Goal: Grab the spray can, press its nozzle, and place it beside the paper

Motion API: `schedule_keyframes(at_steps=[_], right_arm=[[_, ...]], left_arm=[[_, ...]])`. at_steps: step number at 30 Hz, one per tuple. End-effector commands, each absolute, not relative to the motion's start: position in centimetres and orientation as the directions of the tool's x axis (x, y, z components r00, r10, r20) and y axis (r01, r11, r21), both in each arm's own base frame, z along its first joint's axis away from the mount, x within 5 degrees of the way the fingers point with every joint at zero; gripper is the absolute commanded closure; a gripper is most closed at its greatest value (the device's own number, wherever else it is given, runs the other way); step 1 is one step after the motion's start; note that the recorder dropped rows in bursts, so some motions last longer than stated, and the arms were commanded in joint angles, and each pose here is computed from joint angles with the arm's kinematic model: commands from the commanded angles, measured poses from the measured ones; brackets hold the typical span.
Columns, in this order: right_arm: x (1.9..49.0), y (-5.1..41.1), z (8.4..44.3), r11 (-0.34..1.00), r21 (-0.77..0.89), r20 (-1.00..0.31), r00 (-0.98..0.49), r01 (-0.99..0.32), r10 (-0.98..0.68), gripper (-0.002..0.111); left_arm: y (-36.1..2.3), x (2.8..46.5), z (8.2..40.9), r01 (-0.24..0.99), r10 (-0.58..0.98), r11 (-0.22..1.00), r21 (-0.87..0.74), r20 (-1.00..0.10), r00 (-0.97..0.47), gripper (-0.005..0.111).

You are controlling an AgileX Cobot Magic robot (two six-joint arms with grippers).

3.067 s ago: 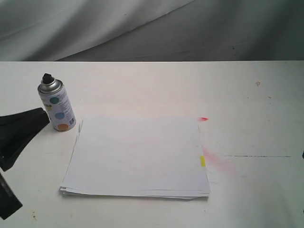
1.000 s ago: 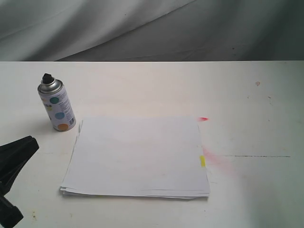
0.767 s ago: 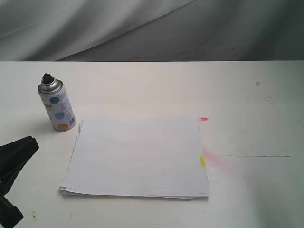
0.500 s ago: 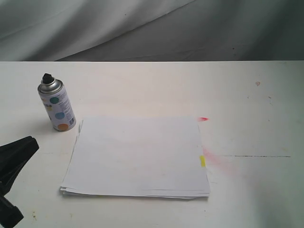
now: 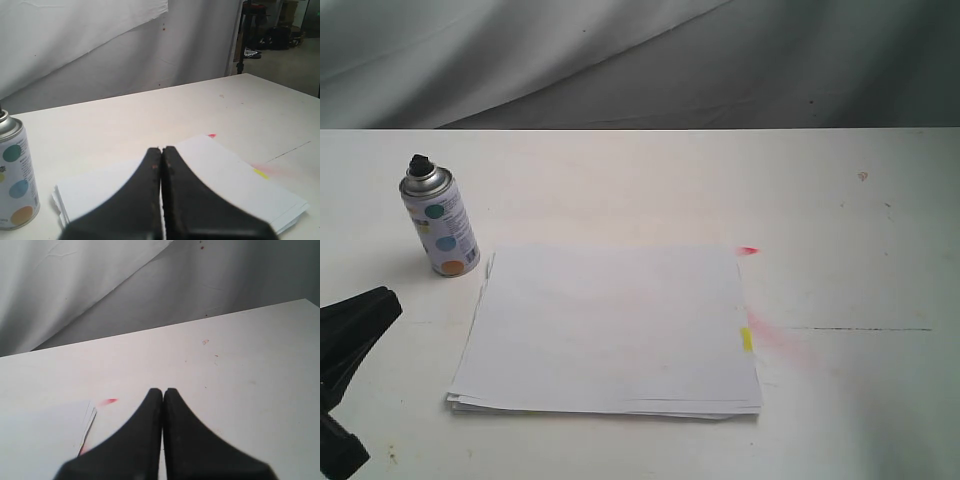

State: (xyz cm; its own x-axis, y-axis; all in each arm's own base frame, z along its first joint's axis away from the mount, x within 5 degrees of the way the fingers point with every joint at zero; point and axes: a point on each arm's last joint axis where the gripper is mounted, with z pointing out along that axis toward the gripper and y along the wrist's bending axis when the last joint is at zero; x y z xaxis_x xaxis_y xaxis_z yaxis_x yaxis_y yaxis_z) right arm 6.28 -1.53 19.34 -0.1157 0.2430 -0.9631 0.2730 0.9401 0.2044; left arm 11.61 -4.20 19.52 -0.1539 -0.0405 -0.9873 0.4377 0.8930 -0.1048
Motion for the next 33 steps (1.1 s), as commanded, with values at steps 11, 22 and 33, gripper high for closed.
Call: schedule_keyframes(at_steps=[11, 22, 33], right_arm=[[6.2, -1.6, 19.3, 0.936, 0.214, -0.961, -0.111, 0.279, 0.253, 0.108], [6.2, -1.6, 19.3, 0.936, 0.214, -0.961, -0.111, 0.279, 0.253, 0.108], [6.2, -1.6, 19.3, 0.936, 0.214, -0.961, -0.111, 0.279, 0.253, 0.108]], left_arm=[[-1.1, 7.6, 20.7, 0.126, -0.052, 0.990, -0.058, -0.997, -0.049, 0.107], [-0.4, 6.2, 21.1, 0.061, -0.097, 0.994, -0.096, -0.995, 0.028, 0.107], [-0.3, 6.2, 20.9, 0.051, -0.167, 0.985, -0.166, -0.986, 0.007, 0.107]])
